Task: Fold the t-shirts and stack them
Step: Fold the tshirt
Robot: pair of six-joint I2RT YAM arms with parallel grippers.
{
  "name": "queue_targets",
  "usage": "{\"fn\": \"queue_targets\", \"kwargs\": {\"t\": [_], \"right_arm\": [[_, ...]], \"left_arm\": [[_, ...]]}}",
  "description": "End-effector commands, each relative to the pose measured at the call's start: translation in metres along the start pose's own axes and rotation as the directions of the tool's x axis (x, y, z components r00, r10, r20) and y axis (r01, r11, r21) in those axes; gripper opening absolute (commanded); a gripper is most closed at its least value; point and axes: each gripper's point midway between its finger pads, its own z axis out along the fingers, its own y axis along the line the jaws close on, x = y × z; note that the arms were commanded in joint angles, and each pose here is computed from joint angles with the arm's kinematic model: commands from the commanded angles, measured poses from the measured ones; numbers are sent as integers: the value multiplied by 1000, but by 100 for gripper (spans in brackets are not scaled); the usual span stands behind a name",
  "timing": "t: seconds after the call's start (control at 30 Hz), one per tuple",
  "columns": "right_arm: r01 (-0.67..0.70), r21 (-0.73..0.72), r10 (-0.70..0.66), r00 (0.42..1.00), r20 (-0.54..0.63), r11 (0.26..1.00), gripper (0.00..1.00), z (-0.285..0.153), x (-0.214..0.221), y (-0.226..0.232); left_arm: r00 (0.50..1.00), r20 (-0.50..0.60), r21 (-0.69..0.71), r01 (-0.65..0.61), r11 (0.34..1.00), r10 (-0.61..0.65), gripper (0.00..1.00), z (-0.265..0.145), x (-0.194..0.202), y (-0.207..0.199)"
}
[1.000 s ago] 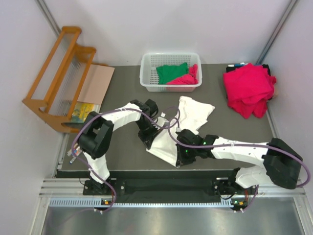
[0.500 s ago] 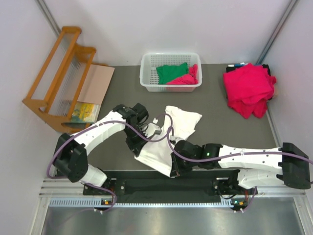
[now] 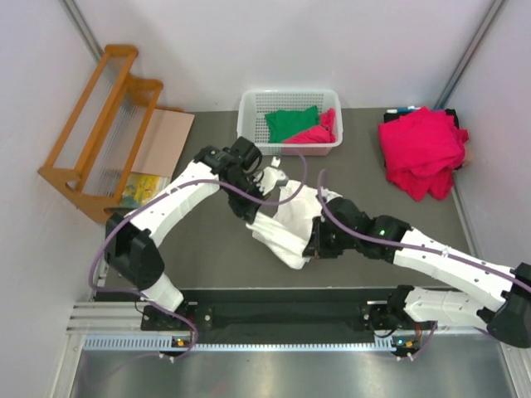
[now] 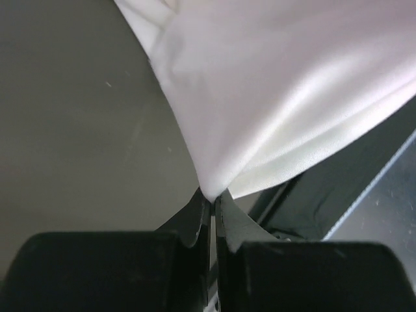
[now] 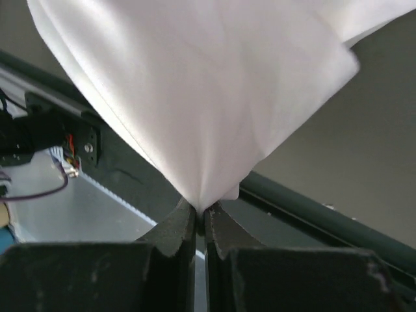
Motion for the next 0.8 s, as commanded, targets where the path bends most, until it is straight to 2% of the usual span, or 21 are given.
{"fn": "queue_targets", "kwargs": {"t": [0.0, 0.07, 0.17, 0.23, 0.37, 0.6, 0.77], "right_arm": [[12, 67, -16, 998, 57, 998, 0, -16, -27, -27], [-3, 76, -4, 996, 94, 997, 0, -15, -43, -37], [-17, 89, 7, 994, 112, 996, 0, -6, -59, -48], [-30, 98, 17, 991, 130, 995, 0, -3, -70, -55], [-50, 113, 32, 987, 155, 992, 0, 9, -94, -74], [-128, 129, 94, 967, 239, 983, 0, 16, -143, -115], [-155, 146, 117, 964, 240, 977, 0, 26, -167, -140]], "left_arm": [[993, 113, -132, 53, 990, -38, 1, -3, -56, 55], [993, 97, -98, 82, 992, -72, 0, 12, -67, 65], [990, 128, -116, 79, 990, -64, 1, 12, -101, 83], [992, 102, -102, 87, 991, -76, 1, 26, -107, 92], [987, 140, -119, 89, 989, -72, 0, 29, -135, 108], [980, 183, -124, 97, 987, -73, 0, 46, -152, 121], [980, 172, -105, 115, 988, -96, 0, 65, -152, 125]]}}
